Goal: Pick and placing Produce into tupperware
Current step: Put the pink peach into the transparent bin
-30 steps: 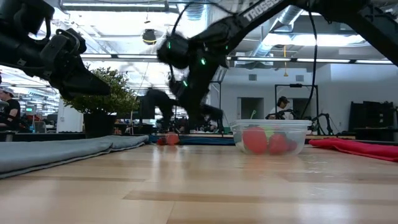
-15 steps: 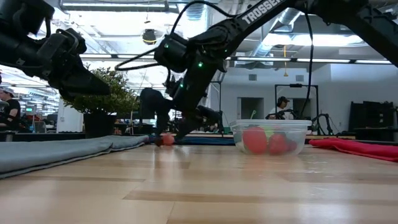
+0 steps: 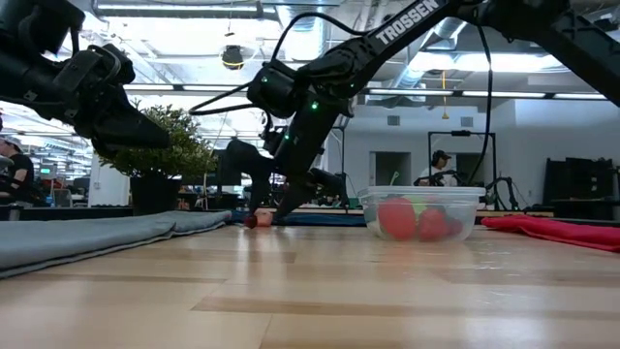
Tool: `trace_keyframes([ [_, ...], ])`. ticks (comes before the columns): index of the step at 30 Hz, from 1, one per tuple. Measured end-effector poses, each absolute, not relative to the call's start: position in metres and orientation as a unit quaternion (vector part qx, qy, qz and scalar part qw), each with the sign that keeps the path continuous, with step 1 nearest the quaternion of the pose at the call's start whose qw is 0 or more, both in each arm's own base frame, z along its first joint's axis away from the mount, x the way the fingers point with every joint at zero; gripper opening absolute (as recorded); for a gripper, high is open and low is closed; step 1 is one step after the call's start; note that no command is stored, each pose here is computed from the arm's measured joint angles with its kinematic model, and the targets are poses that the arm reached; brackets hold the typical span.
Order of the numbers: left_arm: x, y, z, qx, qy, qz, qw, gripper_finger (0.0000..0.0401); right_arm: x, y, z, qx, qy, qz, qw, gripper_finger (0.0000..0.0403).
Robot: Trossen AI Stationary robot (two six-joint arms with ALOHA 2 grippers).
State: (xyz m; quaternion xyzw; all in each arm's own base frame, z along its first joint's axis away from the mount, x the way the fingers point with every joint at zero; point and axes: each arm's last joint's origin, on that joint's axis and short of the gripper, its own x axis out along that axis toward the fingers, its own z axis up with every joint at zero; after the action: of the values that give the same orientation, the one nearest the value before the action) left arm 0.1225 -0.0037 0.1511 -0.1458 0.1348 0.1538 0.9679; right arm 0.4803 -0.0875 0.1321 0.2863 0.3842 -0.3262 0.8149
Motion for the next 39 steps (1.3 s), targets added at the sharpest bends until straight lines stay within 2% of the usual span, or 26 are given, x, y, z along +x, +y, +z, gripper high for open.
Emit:
trace_keyframes([
  [14,0.122,-0.004,0.151,-0.148,0.135,0.154,0.968,0.0087,0.479,-0.095,0.132,0.314,0.386,-0.317,0.808,0.0179],
  [28,0.123,-0.004,0.151,-0.151,0.135,0.149,0.968,0.0087,0.479,-0.093,0.132,0.322,0.396,-0.303,0.805,0.0093],
  [39,0.123,-0.004,0.151,-0.150,0.135,0.149,0.968,0.0087,0.482,-0.073,0.132,0.294,0.402,-0.292,0.816,0.0080],
])
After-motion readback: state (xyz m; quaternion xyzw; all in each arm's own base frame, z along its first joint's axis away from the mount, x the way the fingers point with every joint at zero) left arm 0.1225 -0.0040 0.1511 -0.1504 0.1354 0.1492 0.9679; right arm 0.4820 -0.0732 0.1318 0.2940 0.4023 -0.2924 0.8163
